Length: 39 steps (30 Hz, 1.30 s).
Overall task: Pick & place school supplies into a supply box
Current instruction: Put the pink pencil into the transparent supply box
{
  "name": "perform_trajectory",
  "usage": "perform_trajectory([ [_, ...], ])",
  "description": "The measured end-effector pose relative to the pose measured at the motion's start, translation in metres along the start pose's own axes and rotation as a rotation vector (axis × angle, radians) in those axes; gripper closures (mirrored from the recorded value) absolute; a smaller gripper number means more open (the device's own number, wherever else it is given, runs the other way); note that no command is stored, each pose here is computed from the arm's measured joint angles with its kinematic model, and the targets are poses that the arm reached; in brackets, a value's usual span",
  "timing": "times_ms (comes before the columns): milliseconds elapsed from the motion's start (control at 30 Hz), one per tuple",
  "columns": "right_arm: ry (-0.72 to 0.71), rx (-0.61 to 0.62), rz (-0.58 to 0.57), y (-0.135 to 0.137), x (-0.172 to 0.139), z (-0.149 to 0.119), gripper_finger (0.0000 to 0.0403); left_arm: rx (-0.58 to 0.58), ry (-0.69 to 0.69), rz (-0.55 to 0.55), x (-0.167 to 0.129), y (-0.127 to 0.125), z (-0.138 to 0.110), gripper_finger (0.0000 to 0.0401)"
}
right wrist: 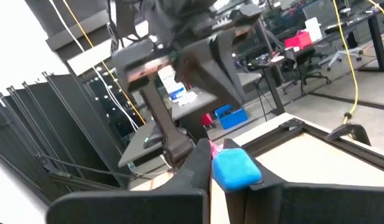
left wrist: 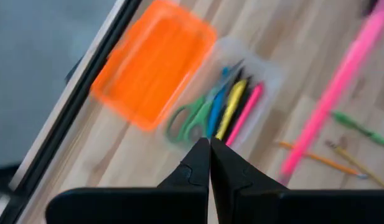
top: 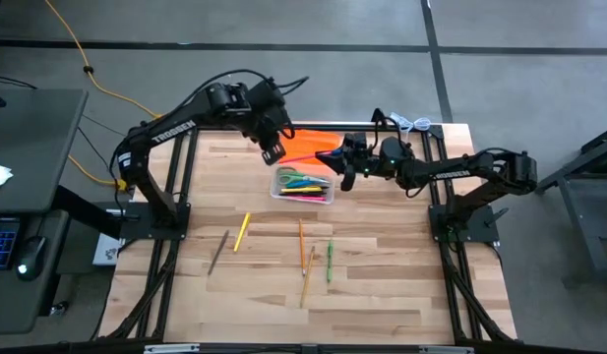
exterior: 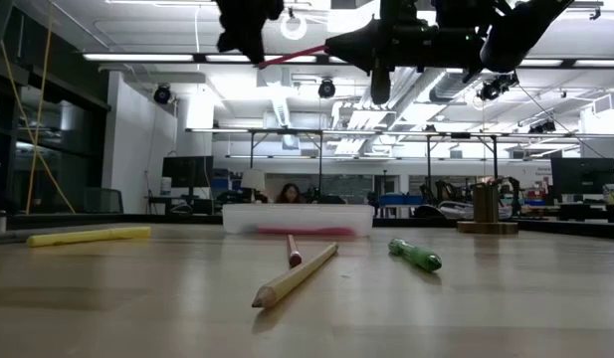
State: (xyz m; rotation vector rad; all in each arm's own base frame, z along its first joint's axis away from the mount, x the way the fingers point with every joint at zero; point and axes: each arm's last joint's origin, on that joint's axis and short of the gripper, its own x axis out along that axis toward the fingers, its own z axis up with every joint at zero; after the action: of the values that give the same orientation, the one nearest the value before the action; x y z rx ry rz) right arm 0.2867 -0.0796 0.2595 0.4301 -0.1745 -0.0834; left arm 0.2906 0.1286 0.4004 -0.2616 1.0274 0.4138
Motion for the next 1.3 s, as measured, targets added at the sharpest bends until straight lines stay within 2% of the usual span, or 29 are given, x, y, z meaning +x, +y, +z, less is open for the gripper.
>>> perform_trajectory([
  [400,0.04,-0.028,-0.021,-0.002,0.0,-0.004,0.0403,-0.137,0.195,0.229,-0.006,0.046,-0.021,0.0364],
  [567,0.119,-0.088,-0.042,0.003,0.011,0.003,0.0402,-0.182,0.256,0.299,-0.009,0.064,-0.028,0.0364],
  [700,0.257,-0.204,-0.091,0.017,0.027,0.017,0.0402,-0.219,0.297,0.315,-0.005,0.076,-0.035,0.0364],
  [867,0.403,-0.387,-0.176,0.035,0.037,0.042,0.0402,-0.265,0.36,0.328,0.008,0.089,-0.058,0.0364],
  [1067,0.473,-0.517,-0.24,0.045,0.04,0.067,0.0402,-0.34,0.348,0.286,0.032,0.095,-0.094,0.0364],
  [1300,0.483,-0.6,-0.281,0.049,0.04,0.079,0.0402,-0.383,0.363,0.23,0.055,0.089,-0.129,0.0364],
])
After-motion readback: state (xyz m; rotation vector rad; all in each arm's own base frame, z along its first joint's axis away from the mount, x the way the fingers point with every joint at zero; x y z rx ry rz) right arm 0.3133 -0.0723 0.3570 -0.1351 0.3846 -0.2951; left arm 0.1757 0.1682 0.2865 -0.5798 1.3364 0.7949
